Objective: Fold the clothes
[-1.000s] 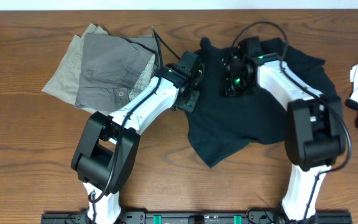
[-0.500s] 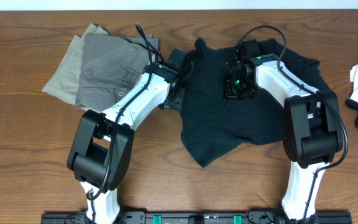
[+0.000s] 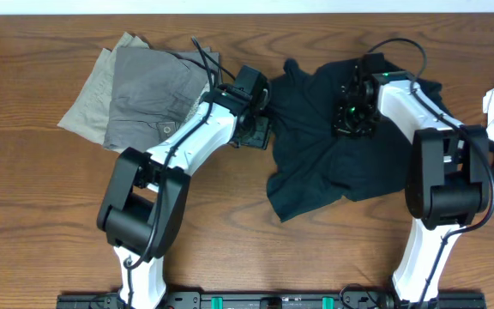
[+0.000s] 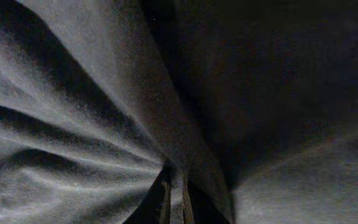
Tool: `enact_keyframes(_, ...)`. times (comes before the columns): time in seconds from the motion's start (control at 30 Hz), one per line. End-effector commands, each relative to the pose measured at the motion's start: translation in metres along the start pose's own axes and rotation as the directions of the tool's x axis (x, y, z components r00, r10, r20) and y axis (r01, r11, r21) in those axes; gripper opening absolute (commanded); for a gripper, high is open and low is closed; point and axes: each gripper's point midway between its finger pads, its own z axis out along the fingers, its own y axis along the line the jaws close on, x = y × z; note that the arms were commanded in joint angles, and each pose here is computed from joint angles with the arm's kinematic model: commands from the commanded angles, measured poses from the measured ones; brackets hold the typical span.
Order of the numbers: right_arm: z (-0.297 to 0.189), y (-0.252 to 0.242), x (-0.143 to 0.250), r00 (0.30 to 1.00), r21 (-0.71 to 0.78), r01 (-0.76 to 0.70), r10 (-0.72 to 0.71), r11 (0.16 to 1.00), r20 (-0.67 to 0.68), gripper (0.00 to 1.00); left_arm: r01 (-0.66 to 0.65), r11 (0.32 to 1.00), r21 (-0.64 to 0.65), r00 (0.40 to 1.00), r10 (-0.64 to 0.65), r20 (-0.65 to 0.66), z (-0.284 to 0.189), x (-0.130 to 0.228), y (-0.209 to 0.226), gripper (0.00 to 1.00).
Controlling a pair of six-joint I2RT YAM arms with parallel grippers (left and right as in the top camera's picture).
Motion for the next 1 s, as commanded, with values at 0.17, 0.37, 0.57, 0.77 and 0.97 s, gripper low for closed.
enact_keyframes(0.17, 0.012, -0.023, 0.005, 1.000, 0.093, 0.012, -0.011, 0.996, -0.020, 0.09, -0.001, 0.992, 0.124, 0.999, -0.003, 0.033, 0.041, -0.011, -0.017, 0.64)
enact_keyframes(0.37, 0.012, -0.023, 0.005, 1.000, 0.093, 0.017, -0.015, 0.996, -0.021, 0.09, -0.033, 0.991, 0.133, 0.995, 0.020, 0.098, 0.057, -0.026, -0.018, 0.46)
enact_keyframes(0.57, 0.012, -0.023, 0.005, 1.000, 0.093, 0.019, -0.018, 0.995, -0.020, 0.08, -0.075, 0.990, 0.120, 0.995, 0.066, 0.075, 0.055, -0.020, -0.013, 0.06)
enact_keyframes(0.77, 0.012, -0.023, 0.005, 1.000, 0.093, 0.019, -0.018, 0.995, -0.020, 0.09, -0.022, 0.998, -0.066, 0.999, 0.025, 0.046, 0.026, -0.018, 0.032, 0.06)
enact_keyframes(0.97, 0.012, -0.023, 0.005, 1.000, 0.093, 0.020, -0.018, 0.995, -0.020, 0.09, -0.012, 0.988, -0.155, 0.994, 0.029, 0.106, -0.012, -0.032, 0.056, 0.06)
